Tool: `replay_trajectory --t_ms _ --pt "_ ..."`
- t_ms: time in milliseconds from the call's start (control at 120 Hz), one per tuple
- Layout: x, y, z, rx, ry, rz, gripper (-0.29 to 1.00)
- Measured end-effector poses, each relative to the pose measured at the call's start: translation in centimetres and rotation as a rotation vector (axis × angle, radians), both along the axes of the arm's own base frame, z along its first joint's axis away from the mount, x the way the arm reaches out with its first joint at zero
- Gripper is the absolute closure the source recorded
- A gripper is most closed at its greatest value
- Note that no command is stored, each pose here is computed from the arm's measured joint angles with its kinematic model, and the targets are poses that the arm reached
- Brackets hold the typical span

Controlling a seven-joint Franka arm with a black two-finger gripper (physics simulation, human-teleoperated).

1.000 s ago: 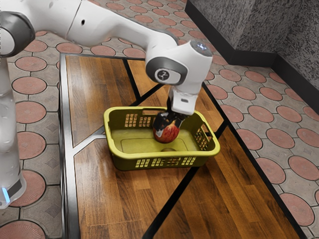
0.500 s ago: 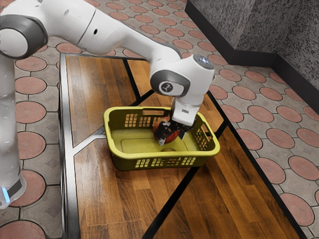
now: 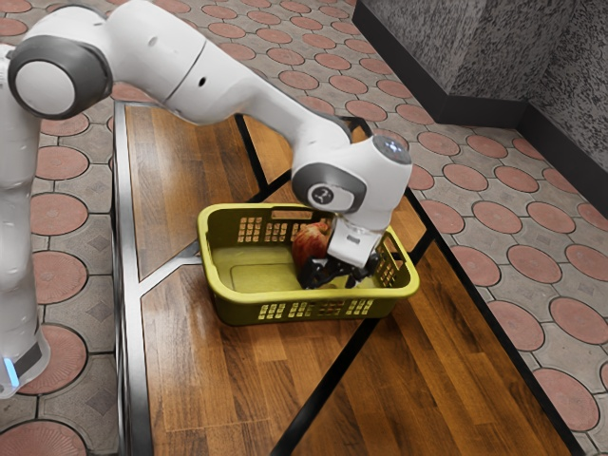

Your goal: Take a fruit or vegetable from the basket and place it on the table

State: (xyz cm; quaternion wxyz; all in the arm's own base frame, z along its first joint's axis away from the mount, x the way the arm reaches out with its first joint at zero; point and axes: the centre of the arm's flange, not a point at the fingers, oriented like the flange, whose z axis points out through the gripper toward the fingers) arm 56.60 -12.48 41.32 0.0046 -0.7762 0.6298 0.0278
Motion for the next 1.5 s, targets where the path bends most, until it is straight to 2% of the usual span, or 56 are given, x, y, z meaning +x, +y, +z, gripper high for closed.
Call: replay_trajectory --t_ms 233,383,492,742,1067,1383,1500 --pt "0.3 -0.9 -0.6 -0.013 -0.016 -0.028 0.23" --pt "0.5 -0.9 -0.6 -0.017 -0.030 -0.028 0.25" --pt "0.6 -1.3 -0.5 -0.021 -0.043 -0.030 0.34" --pt "0.8 -1.4 0.0 -0.025 -0.068 -0.010 0.37" --pt "0.6 0.0 3.6 -0.015 -0.131 0.038 0.38" --pt "-0.2 2.3 12.9 -0.004 -0.271 0.095 0.37" --pt "-0.6 2.6 14.6 0.001 -0.278 0.109 0.37"
